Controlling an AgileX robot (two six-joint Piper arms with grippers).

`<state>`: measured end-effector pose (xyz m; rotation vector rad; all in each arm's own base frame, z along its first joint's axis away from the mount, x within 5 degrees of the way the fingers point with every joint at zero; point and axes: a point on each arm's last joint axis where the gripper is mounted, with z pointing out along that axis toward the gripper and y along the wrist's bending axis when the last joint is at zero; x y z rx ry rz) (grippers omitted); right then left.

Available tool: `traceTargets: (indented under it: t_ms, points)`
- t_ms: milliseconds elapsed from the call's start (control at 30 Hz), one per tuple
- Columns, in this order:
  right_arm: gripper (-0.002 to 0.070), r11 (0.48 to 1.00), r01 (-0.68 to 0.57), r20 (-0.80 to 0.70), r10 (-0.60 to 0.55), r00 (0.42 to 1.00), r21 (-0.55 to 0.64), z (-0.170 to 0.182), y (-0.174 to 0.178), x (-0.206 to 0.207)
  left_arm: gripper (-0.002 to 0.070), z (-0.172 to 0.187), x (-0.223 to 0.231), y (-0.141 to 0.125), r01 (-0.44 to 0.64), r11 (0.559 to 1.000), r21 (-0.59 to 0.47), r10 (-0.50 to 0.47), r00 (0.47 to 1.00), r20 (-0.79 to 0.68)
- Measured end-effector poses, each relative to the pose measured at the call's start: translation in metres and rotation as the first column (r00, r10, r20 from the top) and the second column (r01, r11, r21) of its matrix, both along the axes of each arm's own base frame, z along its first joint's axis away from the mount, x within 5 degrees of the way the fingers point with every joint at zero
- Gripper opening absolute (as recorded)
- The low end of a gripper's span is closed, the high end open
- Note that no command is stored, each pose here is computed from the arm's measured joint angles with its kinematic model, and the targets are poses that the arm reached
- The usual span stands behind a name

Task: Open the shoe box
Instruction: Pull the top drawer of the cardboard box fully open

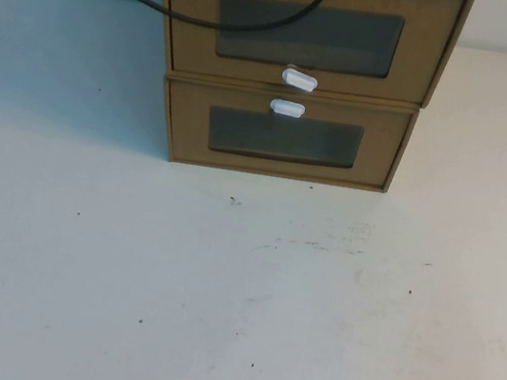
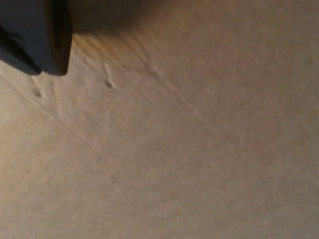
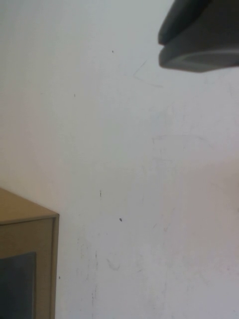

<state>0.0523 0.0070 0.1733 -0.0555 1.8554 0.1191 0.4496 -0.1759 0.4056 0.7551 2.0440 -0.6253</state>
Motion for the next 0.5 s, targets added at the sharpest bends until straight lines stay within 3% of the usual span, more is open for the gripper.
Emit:
traceTargets:
  t_ms: [500]
  points:
    - [-0.0013,1.0,0.0,0.0,0.0,1.0,0.0,0.0,0.0,0.0,-0.0005,-0.0041,0.0045,-0.0017,0.0,1.0,-0.023,0.0,1.0,-0.003]
